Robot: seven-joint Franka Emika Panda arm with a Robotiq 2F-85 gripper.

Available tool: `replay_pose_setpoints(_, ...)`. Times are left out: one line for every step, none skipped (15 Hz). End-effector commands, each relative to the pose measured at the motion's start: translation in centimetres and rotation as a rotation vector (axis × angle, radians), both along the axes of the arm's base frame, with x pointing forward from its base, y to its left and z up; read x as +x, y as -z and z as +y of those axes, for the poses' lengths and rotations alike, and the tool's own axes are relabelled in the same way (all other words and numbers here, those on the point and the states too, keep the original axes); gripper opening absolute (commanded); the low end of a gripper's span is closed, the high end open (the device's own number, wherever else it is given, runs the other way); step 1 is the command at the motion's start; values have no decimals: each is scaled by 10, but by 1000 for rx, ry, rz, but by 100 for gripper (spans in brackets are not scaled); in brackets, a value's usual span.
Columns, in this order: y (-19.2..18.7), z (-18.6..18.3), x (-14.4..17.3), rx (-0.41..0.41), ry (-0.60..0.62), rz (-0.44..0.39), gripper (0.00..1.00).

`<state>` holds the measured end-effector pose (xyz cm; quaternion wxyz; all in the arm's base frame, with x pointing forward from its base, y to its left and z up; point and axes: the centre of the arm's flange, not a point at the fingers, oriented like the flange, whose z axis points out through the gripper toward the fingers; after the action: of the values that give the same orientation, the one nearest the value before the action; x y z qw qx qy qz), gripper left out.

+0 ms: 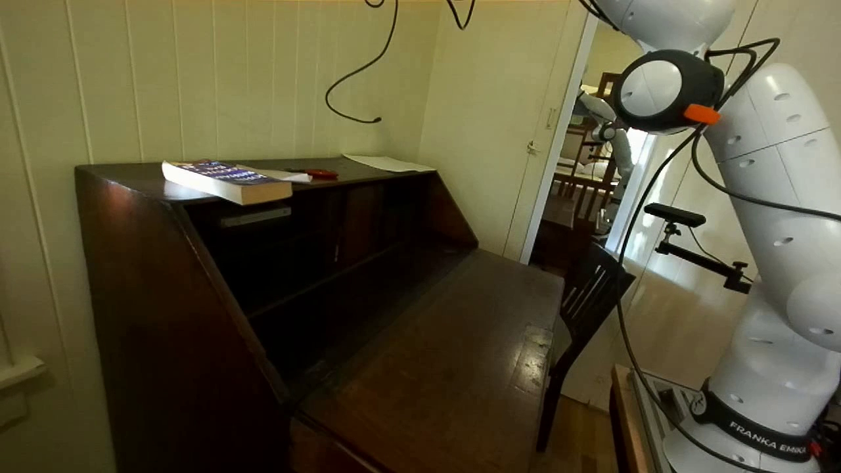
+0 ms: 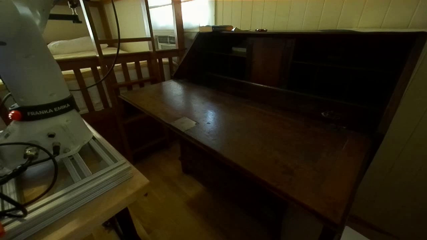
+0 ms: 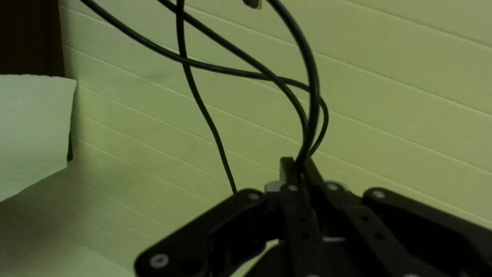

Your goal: Put the black cable on the desktop.

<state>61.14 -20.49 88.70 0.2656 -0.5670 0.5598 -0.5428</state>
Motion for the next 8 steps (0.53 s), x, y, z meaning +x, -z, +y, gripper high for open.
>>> replay_pose_setpoints(27, 35, -64, 12, 129, -86, 1)
replay_pose_setpoints(26, 38, -64, 23, 179, -94, 1)
replay_pose_setpoints(26, 43, -62, 41, 241, -88, 1)
replay_pose_setpoints(27, 47, -60, 55, 294, -80, 1)
replay_pose_setpoints(28, 52, -57, 72, 346, -58, 1)
replay_pose_setpoints(31, 57, -55, 85, 398, -36, 1)
replay_pose_setpoints(35, 61, -52, 90, 448, 4, 1)
replay_pose_setpoints(40, 65, -51, 100, 495, 44, 1)
